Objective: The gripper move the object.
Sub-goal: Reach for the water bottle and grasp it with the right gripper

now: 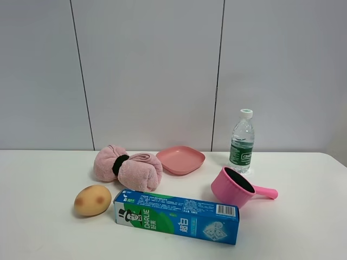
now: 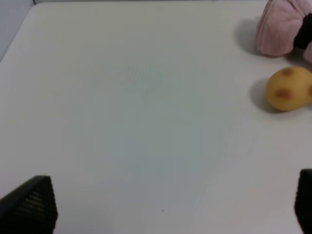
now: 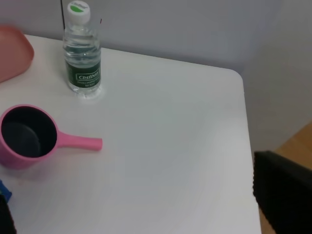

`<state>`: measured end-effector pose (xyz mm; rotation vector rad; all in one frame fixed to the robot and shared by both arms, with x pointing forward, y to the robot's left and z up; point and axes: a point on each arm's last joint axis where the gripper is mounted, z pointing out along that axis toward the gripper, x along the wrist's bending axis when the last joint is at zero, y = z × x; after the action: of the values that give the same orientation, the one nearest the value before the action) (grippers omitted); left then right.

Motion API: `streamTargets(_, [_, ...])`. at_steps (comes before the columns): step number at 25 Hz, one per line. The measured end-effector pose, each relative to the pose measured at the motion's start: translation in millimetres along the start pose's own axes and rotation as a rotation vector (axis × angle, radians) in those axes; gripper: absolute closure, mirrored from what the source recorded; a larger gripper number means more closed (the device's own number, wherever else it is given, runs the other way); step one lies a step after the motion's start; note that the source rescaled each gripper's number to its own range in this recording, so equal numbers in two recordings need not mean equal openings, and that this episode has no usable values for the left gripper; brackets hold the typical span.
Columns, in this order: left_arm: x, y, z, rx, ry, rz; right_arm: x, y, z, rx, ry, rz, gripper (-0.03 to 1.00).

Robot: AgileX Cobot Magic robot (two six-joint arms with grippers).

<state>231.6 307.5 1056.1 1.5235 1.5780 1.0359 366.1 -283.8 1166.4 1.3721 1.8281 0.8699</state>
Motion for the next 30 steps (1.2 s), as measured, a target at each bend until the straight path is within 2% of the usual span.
streamTargets(7, [0, 0, 0, 0.000, 0.000, 0.000, -5, 15, 71, 0.069, 0.008, -0.036, -0.03])
streamTargets(13, [0, 0, 0, 0.000, 0.000, 0.000, -7, 13, 123, 0.147, 0.021, -0.041, -0.03])
streamTargets(24, [0, 0, 0, 0.000, 0.000, 0.000, -9, -4, 189, 0.260, 0.021, -0.082, -0.03])
streamTargets(30, [0, 0, 0, 0.000, 0.000, 0.000, -9, -12, 223, 0.258, 0.019, -0.087, -0.03])
